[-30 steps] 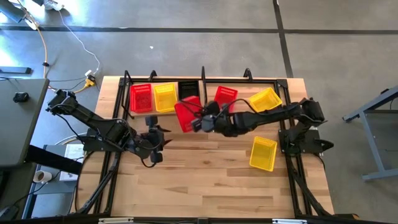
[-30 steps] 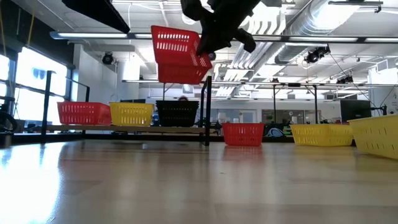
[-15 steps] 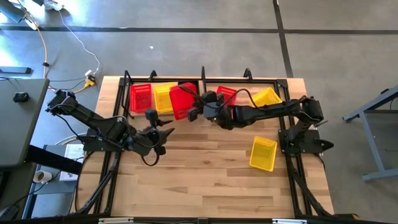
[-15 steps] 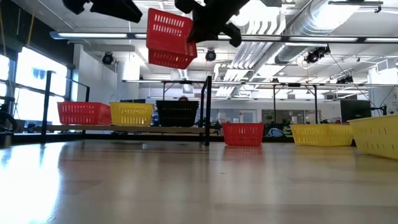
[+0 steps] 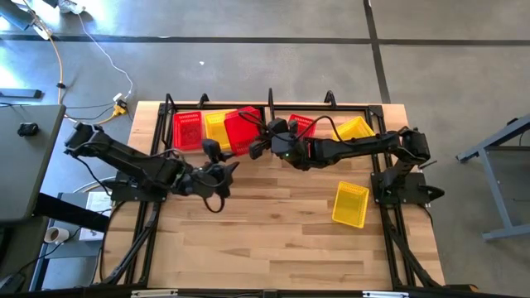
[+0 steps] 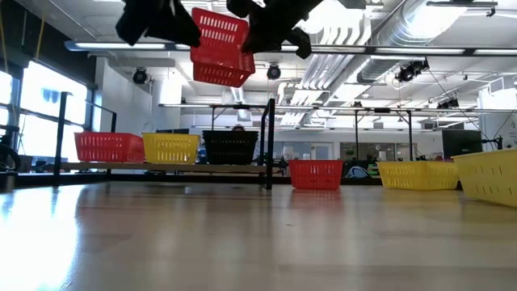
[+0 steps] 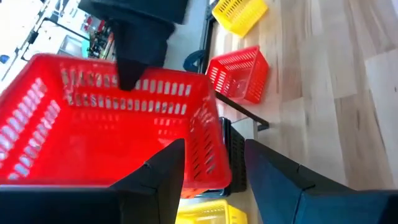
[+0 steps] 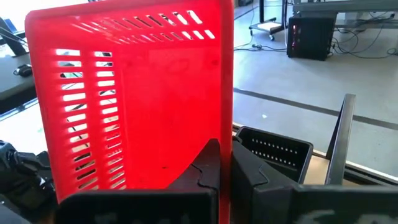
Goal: Stack baskets on shelf by color
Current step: Stack the bottom red bin on top of the red bin on the shelf
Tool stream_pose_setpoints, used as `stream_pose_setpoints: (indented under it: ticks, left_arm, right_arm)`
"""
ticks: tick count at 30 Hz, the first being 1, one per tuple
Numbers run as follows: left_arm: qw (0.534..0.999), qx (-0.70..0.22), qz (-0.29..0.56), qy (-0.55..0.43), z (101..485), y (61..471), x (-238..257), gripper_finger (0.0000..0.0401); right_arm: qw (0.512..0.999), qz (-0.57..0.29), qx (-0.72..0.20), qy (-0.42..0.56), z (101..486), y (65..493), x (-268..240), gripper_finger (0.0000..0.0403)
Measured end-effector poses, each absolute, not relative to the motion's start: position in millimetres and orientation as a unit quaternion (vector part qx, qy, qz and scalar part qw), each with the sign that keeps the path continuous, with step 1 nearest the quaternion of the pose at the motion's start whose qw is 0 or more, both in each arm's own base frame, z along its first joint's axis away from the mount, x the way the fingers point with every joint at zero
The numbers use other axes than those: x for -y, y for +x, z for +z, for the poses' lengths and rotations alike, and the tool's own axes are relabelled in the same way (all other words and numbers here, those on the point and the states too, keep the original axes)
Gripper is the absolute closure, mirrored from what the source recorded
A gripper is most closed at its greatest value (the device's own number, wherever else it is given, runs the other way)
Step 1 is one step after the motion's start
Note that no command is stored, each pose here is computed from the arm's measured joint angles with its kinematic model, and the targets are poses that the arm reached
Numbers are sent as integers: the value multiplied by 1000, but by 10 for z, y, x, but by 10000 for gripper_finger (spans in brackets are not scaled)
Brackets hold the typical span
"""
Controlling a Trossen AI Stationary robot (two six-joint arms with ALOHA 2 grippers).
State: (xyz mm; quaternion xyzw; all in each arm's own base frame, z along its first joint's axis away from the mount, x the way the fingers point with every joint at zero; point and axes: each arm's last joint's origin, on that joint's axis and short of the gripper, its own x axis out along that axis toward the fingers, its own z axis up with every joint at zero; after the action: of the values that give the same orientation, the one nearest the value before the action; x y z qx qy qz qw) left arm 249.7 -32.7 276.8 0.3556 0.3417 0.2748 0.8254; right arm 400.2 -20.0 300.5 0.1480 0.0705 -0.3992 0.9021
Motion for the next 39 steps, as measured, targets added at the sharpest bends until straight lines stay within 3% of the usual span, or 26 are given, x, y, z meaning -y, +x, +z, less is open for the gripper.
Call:
stream_pose_setpoints:
  ticks: [11,27,32,39]
  left_arm:
    - [748,-372,335,435,2495,2812,321,243]
    - [731,-396,369,415,2386,2905,71,245]
    - [735,-401,359,413,2376,2907,44,274]
    - [741,-404,344,412,2364,2907,46,347]
  right_arm:
    - [903,-401,-70,138,3014,4003,209,403]
    - [918,-362,-83,139,3012,4020,174,403]
    - [922,-355,-87,128,3014,4023,113,403]
    - [925,-350,-90,120,3015,4024,88,403]
